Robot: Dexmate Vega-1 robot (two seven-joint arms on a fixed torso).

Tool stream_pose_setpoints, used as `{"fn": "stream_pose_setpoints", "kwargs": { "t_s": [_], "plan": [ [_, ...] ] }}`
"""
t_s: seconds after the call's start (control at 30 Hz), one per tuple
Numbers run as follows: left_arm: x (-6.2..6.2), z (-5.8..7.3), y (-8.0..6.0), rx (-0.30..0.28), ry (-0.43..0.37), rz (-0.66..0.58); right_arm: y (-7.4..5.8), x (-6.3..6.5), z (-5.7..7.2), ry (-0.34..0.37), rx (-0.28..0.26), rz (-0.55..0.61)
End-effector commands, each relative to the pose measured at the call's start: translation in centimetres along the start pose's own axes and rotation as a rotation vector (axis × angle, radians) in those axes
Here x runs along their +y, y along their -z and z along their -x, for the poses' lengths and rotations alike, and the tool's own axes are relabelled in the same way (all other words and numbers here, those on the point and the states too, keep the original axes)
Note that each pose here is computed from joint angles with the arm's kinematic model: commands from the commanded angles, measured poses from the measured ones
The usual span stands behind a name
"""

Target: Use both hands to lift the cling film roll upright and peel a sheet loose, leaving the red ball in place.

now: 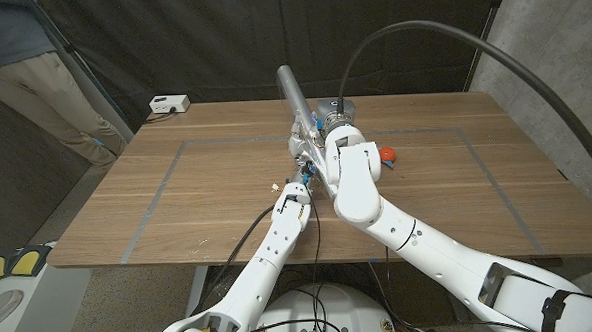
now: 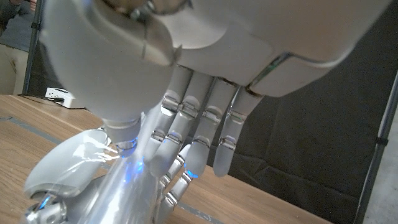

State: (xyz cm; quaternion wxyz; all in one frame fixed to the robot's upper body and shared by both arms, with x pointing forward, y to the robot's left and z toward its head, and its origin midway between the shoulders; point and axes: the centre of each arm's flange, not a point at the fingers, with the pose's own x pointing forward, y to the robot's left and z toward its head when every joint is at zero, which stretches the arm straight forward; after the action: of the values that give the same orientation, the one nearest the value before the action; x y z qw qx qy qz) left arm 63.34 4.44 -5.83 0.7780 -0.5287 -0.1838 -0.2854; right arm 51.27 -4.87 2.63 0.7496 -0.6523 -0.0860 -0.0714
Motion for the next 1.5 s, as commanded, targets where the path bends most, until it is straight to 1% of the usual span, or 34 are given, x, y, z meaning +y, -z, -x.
{"fn": "stream_pose_setpoints", "kwargs": {
  "t_s": [0.03, 0.1, 0.17, 0.37, 0.5, 0.67, 0.77, 0.97, 1.2, 1.33, 1.5],
  "plan": [
    [0.2, 0.1, -0.1, -0.002, -0.001, -0.002, -2.8, -1.3, 0.0, 0.240, -0.109, 0.219],
    [0.2, 0.0, -0.2, -0.001, -0.002, -0.001, -2.7, -1.4, -0.1, 0.235, -0.114, 0.216],
    [0.3, 0.0, -0.2, 0.000, -0.003, -0.002, -2.7, -1.5, -0.1, 0.229, -0.131, 0.216],
    [0.4, -0.3, -0.2, 0.001, -0.004, -0.002, -2.6, -1.8, -0.1, 0.249, -0.129, 0.221],
    [0.5, -0.4, -0.2, 0.004, -0.005, -0.004, -2.3, -1.9, 0.0, 0.284, -0.140, 0.209],
    [0.7, -0.5, -0.2, 0.005, -0.011, -0.008, -1.8, -2.4, 0.3, 0.346, -0.133, 0.184],
    [0.8, -0.6, -0.2, 0.007, -0.016, -0.007, -1.5, -2.7, 0.5, 0.378, -0.113, 0.174],
    [1.0, -0.9, 0.0, 0.008, -0.017, 0.000, -1.2, -3.2, 0.9, 0.425, -0.098, 0.164],
    [1.2, -1.1, 0.0, 0.006, 0.004, 0.014, -1.1, -3.8, 1.1, 0.457, -0.092, 0.164],
    [1.3, -1.1, 0.0, 0.001, 0.027, 0.015, -1.1, -4.0, 1.1, 0.456, -0.095, 0.166],
    [1.3, -1.2, 0.0, 0.008, 0.085, 0.025, -1.3, -4.2, 1.3, 0.465, -0.093, 0.171]
  ]
}}
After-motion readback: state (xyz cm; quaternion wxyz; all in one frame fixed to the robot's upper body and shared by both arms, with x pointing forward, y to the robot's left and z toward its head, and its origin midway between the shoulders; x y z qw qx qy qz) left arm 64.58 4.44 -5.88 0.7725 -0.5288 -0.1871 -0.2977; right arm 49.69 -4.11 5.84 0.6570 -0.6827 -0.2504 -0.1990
